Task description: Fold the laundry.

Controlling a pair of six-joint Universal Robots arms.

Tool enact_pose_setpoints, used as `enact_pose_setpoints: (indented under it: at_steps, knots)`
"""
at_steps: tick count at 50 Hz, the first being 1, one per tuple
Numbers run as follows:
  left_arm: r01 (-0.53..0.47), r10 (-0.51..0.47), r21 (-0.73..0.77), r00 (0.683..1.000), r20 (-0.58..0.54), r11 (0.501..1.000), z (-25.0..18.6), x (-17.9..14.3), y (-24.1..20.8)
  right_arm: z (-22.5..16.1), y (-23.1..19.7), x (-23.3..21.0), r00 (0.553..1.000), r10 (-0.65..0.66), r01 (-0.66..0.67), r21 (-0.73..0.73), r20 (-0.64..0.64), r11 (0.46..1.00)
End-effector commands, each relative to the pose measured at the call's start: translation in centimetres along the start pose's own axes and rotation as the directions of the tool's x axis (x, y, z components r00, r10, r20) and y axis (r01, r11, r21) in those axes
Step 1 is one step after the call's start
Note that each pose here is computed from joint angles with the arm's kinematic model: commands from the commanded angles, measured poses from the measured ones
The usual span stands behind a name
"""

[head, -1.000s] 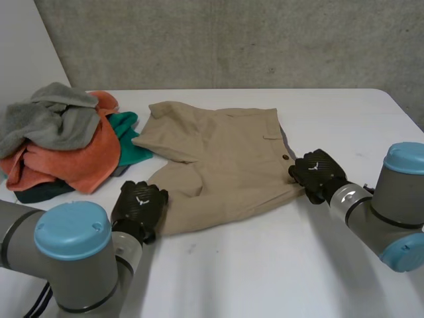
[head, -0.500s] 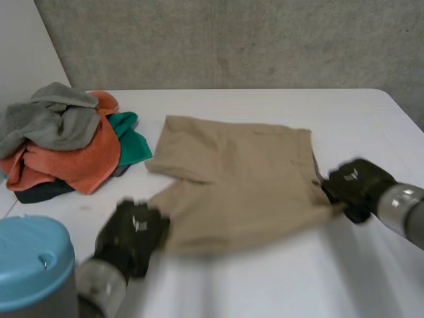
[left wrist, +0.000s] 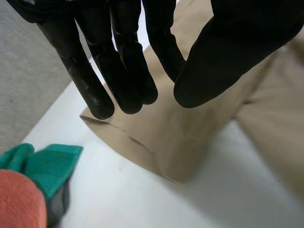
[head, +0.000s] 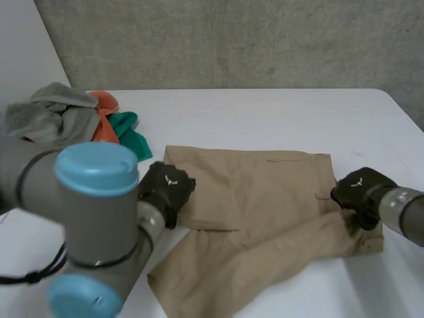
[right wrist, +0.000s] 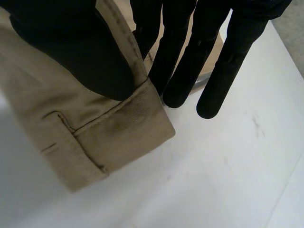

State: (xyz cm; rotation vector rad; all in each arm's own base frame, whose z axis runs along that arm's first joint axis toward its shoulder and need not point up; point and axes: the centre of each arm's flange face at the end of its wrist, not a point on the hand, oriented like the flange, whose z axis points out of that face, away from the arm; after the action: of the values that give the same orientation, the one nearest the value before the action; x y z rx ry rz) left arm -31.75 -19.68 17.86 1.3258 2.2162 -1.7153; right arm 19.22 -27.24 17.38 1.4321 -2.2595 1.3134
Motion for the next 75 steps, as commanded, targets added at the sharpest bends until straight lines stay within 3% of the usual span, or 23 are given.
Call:
enact_pose_setpoints:
  at_steps: [1, 8, 18, 37, 54, 61, 67, 75]
  knots:
    - [0.024, -0.024, 0.004, 0.999, -0.030, 1.000, -1.3, 0.5, -0.9, 0.4, -0.4, -0.8, 1.000, 0.030, -0.030, 0.007, 0.008, 1.000]
    - [0.270, -0.268, 0.079, 0.963, -0.040, 0.959, -5.7, -0.8, -3.2, 0.5, -0.2, -0.9, 0.997, 0.076, -0.076, 0.013, 0.003, 0.997]
    - [0.351, -0.368, -0.155, 0.925, -0.098, 0.924, -10.1, 0.2, -0.6, -0.4, -0.2, -1.1, 0.997, 0.078, -0.078, 0.029, 0.008, 0.996]
    - [0.325, -0.370, -0.293, 0.922, -0.114, 0.899, -6.4, 4.0, 4.3, -1.5, -0.7, -1.4, 0.997, 0.071, -0.072, 0.085, 0.019, 0.994]
    - [0.361, -0.376, -0.133, 0.919, -0.115, 0.923, -7.6, 2.0, 0.3, -1.7, -1.2, -0.3, 0.998, 0.062, -0.060, 0.107, -0.015, 0.992]
    - [0.331, -0.332, -0.021, 0.942, -0.055, 0.943, -2.6, 0.3, -1.5, -1.0, -3.0, 1.4, 0.994, 0.055, -0.036, 0.189, -0.091, 0.981]
    - [0.200, -0.207, 0.107, 0.977, 0.058, 0.974, 4.4, -2.1, -2.7, 2.6, -4.6, 3.3, 0.979, 0.058, 0.001, 0.291, -0.194, 0.957]
    - [0.015, -0.089, 0.291, 0.966, 0.244, 0.957, 12.4, -4.7, -4.4, 8.4, -5.9, 3.8, 0.962, 0.087, 0.031, 0.418, -0.261, 0.908]
